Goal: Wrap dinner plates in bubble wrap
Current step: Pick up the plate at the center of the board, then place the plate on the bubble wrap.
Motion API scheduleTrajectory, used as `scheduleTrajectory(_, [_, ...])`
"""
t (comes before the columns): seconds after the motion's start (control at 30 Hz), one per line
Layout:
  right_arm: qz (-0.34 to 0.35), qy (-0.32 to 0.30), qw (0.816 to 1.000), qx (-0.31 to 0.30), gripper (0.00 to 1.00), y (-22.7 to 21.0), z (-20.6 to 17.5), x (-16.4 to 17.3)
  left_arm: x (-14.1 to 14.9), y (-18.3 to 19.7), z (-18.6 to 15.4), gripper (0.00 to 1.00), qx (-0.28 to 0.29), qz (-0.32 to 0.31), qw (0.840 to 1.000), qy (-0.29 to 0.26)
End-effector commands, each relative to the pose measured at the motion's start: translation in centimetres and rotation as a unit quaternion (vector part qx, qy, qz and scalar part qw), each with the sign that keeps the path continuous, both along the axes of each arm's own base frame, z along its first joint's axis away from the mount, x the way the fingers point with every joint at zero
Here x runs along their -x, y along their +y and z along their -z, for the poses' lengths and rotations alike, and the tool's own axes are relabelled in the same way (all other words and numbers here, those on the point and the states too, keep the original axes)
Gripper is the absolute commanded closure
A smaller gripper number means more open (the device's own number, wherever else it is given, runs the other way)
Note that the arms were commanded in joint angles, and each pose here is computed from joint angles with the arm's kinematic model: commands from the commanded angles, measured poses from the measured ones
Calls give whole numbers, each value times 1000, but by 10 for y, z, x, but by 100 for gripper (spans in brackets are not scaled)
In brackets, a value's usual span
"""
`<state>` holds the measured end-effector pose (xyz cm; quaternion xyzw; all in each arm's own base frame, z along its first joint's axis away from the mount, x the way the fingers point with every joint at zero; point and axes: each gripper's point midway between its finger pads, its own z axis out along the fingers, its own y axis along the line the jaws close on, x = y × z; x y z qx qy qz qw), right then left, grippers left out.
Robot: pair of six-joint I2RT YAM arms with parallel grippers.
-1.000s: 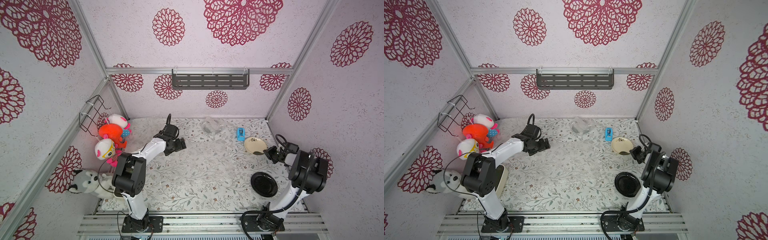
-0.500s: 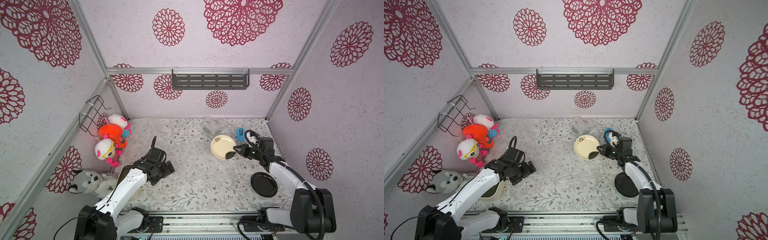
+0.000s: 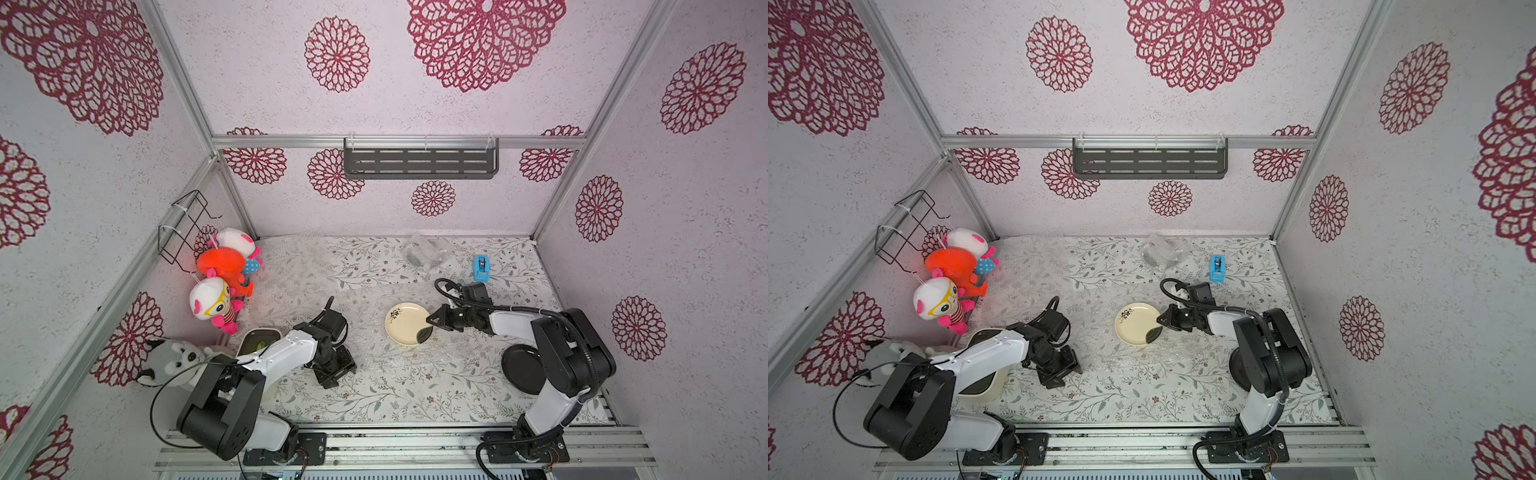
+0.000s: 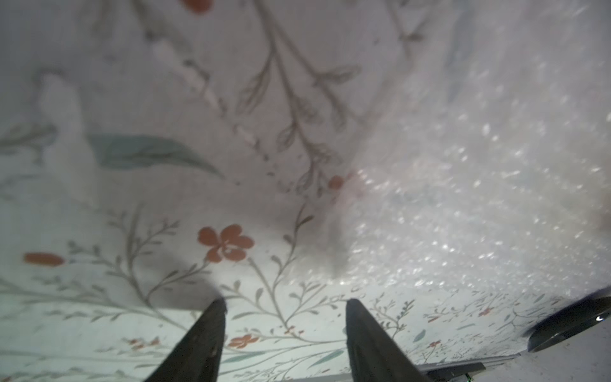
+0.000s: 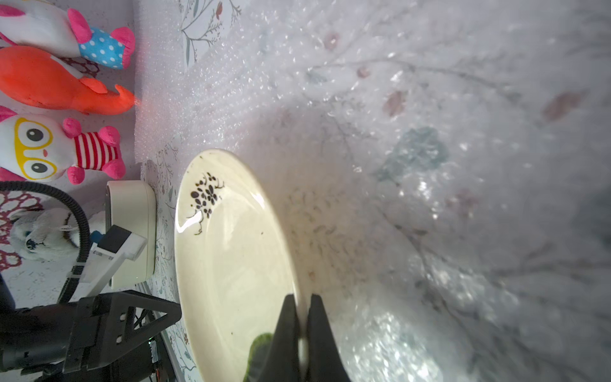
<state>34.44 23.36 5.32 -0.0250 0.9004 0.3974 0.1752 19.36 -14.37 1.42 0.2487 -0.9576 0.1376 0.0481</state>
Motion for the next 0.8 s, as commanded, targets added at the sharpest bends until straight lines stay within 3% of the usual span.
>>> scheduleTrajectory(0.0, [-16,-44,999,-21,100,12,-18,-12,-22,1,13,45,-27,10,999,-34])
scheduleTrajectory(0.17, [-6,-24,1000,0,100,7,4,-9,-35,-4,17,45,-27,20,998,-62])
scheduleTrajectory(0.4, [2,-33,999,-5,100,6,-8,-11,-28,-7,25,82,-41,47,997,-47])
scheduleTrajectory(0.6, [-6,-33,999,-15,100,15,-10,-18,-32,-10,12,100,-38,58,996,-62])
scheduleTrajectory(0.77, [-29,-27,999,-24,100,34,-7,-16,-34,-12,7,100,-33,63,995,-68])
